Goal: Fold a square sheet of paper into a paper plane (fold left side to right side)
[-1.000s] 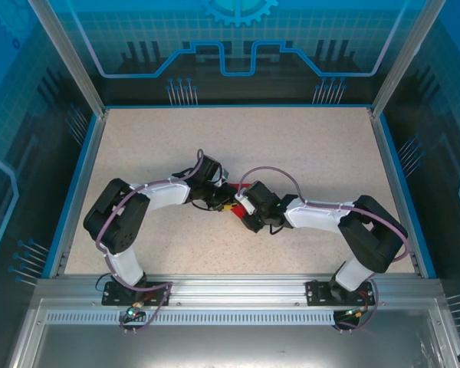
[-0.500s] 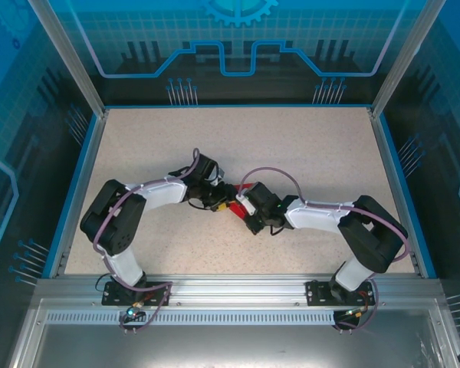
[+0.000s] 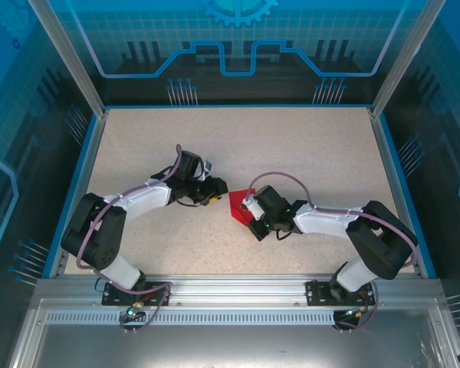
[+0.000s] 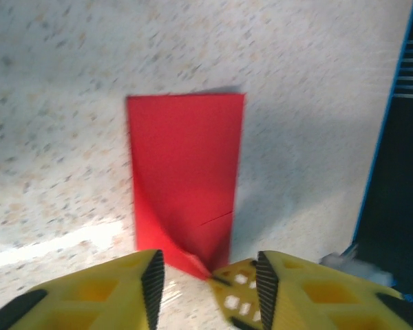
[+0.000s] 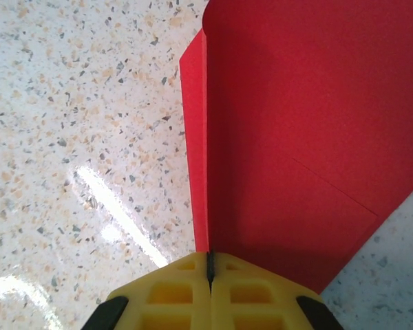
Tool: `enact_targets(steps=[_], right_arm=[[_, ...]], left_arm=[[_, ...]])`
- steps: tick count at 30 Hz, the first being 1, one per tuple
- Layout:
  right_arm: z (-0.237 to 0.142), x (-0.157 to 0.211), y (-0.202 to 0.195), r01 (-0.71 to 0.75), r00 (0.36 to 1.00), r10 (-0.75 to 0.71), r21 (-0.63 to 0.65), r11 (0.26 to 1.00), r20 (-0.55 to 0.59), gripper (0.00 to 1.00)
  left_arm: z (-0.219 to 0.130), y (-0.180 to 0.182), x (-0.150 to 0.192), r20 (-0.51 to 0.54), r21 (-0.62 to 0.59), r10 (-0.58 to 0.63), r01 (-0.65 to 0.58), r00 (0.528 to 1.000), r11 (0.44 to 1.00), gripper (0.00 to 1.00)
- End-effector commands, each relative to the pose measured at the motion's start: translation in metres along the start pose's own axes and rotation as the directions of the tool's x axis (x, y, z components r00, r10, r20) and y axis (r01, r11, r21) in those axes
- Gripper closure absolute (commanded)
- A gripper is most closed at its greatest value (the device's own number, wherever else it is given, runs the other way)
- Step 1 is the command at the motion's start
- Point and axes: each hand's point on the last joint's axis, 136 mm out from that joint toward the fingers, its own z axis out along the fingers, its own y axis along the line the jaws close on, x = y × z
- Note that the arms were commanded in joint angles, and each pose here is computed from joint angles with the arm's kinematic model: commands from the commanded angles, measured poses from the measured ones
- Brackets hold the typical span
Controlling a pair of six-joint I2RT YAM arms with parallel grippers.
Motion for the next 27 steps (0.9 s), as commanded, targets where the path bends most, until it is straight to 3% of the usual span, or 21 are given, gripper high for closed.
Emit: enact_targets(steps=[1, 15, 27], right_arm=[[-0.007, -0.006, 0.014, -0.031, 0.999, 0.035, -0.130, 0.991, 0.029, 1.00], [-0.015, -0.006, 0.005, -0.188, 0.978, 0.209, -0.314, 0.930, 0.032, 1.00], [-0.009, 0.002, 0.002, -0.232, 0.969, 0.246, -0.330, 0.915, -0.002, 1.00]], left_arm=[[0.009, 0.009, 0.013, -0.039, 0.013, -0.022, 0.023, 0.999, 1.000, 0.64], [0.058, 0.007, 0.037, -0.139, 0.002, -0.018, 0.018, 0.990, 1.000, 0.75], [0.073, -0.003, 0.036, -0.156, 0.008, -0.003, 0.004, 0.988, 1.000, 0.69]])
